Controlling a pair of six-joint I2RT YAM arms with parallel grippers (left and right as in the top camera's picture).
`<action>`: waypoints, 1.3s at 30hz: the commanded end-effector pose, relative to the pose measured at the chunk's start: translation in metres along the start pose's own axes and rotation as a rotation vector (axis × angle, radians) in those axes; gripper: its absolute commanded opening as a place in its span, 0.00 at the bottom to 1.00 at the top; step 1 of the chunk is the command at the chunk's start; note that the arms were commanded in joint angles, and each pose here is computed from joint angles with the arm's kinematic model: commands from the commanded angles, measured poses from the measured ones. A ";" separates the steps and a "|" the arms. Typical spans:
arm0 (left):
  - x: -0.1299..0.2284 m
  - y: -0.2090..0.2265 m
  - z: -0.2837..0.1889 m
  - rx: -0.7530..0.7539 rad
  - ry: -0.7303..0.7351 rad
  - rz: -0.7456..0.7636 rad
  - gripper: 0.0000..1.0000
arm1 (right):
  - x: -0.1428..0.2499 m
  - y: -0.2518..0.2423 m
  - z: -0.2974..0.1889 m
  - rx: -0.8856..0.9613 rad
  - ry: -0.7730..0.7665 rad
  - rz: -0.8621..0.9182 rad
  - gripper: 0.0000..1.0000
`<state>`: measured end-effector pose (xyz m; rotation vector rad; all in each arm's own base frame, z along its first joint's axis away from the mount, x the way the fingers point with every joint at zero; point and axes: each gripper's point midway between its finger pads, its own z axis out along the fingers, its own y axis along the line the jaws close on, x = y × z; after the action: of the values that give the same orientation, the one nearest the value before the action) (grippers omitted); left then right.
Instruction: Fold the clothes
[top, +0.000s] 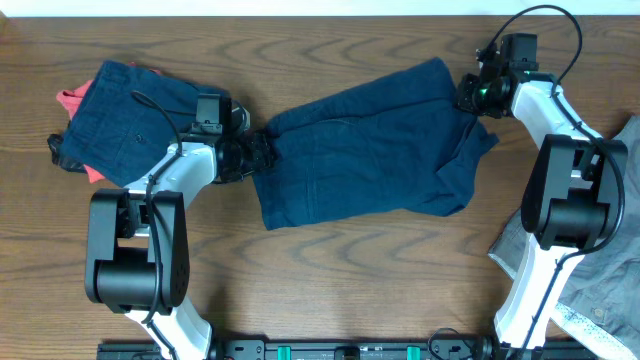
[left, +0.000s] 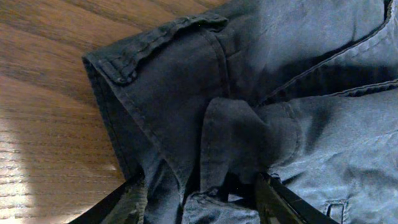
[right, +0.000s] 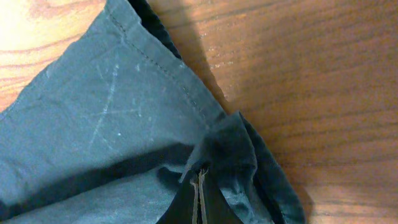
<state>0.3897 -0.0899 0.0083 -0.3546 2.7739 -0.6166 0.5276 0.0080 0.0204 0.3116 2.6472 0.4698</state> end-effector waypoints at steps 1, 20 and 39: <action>0.031 0.026 0.021 -0.079 0.091 -0.028 0.58 | -0.009 0.013 -0.011 -0.016 -0.020 -0.018 0.01; 0.031 0.027 0.021 -0.079 0.092 -0.028 0.58 | -0.058 0.096 -0.177 0.030 -0.277 -0.248 0.20; 0.033 0.027 0.021 -0.081 0.098 -0.030 0.58 | -0.029 0.009 0.003 0.181 -0.081 -0.010 0.66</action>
<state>0.3894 -0.0899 0.0082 -0.3550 2.7750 -0.6164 0.5544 0.0170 0.0403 0.2794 2.6162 0.2476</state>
